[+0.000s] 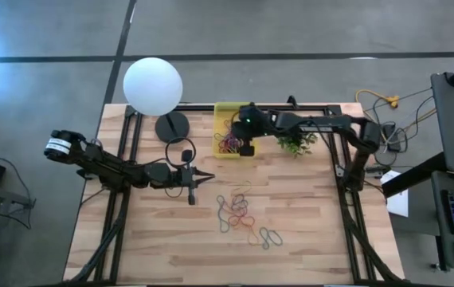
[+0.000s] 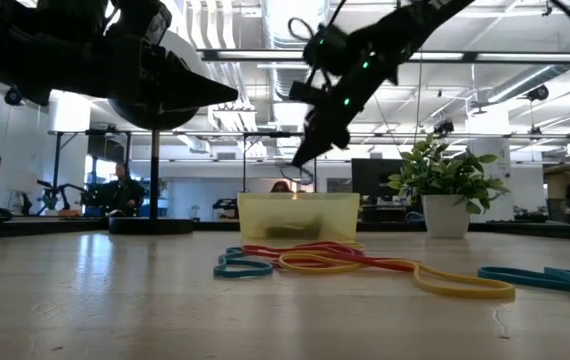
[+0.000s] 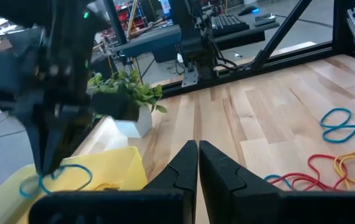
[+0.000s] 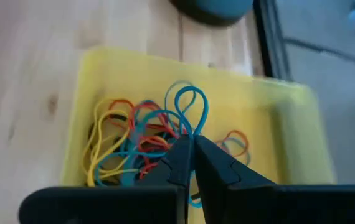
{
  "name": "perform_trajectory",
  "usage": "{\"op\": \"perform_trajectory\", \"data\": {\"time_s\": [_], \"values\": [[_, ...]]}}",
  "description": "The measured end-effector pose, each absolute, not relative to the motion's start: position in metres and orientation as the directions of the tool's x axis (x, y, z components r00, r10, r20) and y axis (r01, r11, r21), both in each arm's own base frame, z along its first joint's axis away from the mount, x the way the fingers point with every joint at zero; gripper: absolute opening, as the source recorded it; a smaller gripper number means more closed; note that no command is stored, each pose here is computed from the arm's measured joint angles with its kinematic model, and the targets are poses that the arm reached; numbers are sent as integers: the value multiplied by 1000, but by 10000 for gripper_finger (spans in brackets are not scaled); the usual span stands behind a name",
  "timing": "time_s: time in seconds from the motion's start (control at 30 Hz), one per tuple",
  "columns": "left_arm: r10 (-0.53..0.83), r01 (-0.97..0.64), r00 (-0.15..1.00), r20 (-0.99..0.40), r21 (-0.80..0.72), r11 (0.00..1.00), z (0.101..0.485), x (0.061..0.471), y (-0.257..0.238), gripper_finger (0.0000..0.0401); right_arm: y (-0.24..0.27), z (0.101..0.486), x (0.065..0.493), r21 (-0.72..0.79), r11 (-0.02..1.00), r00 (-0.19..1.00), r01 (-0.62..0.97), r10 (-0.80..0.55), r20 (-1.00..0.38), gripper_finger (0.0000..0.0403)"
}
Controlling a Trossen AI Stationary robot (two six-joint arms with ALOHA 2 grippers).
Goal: Pick and place rubber bands into bin
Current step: Put the blue rubber band into the yellow bin, then put the yellow rubber band into the yellow bin
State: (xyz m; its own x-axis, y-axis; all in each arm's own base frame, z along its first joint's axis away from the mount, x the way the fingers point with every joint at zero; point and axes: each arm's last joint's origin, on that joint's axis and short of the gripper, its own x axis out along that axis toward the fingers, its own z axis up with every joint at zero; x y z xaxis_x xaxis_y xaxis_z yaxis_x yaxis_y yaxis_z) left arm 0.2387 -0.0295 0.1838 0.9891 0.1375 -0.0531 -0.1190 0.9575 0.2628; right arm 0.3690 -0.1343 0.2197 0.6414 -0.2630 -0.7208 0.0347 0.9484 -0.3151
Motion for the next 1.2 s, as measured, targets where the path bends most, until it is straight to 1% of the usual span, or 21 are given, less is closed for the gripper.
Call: {"op": "perform_trajectory", "data": {"time_s": [0.17, 0.3, 0.4, 0.53, 0.6, 0.67, 0.73, 0.83, 0.9, 1.0, 1.2], "values": [[138, -117, 989, -62, 266, 957, 183, 238, -29, 0, -148, 206, 378, -249, 965, 611, 84, -247, -752, 9], [138, -116, 988, -66, 267, 957, 182, 238, -29, 0, -151, 205, 378, -195, 980, 601, 42, -181, -778, 26], [138, -115, 988, -68, 268, 957, 181, 237, -29, 0, -151, 206, 377, -190, 981, 602, 30, -169, -780, 59], [139, -116, 988, -70, 268, 956, 180, 237, -29, 0, -150, 211, 376, -184, 982, 611, 39, -169, -774, 116], [139, -115, 988, -71, 268, 957, 180, 237, -29, 0, -149, 211, 374, -166, 985, 596, 38, -156, -788, 140], [139, -115, 988, -72, 267, 957, 180, 236, -29, 0, -145, 211, 368, -106, 994, 558, 2, -89, -825, 160], [139, -115, 988, -74, 263, 958, 179, 236, -29, 0, -138, 212, 358, -1, 998, 505, -55, 27, -863, 172], [139, -114, 987, -78, 265, 958, 178, 235, -29, 0, -120, 215, 341, 187, 977, 403, -107, 214, -890, 179], [140, -114, 987, -78, 271, 956, 178, 235, -29, 0, -105, 214, 331, 253, 960, 338, -118, 279, -899, 178], [142, -114, 987, -79, 287, 951, 178, 235, -28, 0, -80, 217, 321, 278, 950, 295, -145, 309, -904, 172], [146, -112, 984, -98, 292, 950, 176, 235, -27, 0, -30, 222, 308, 297, 937, 309, -184, 342, -888, 158]]}}
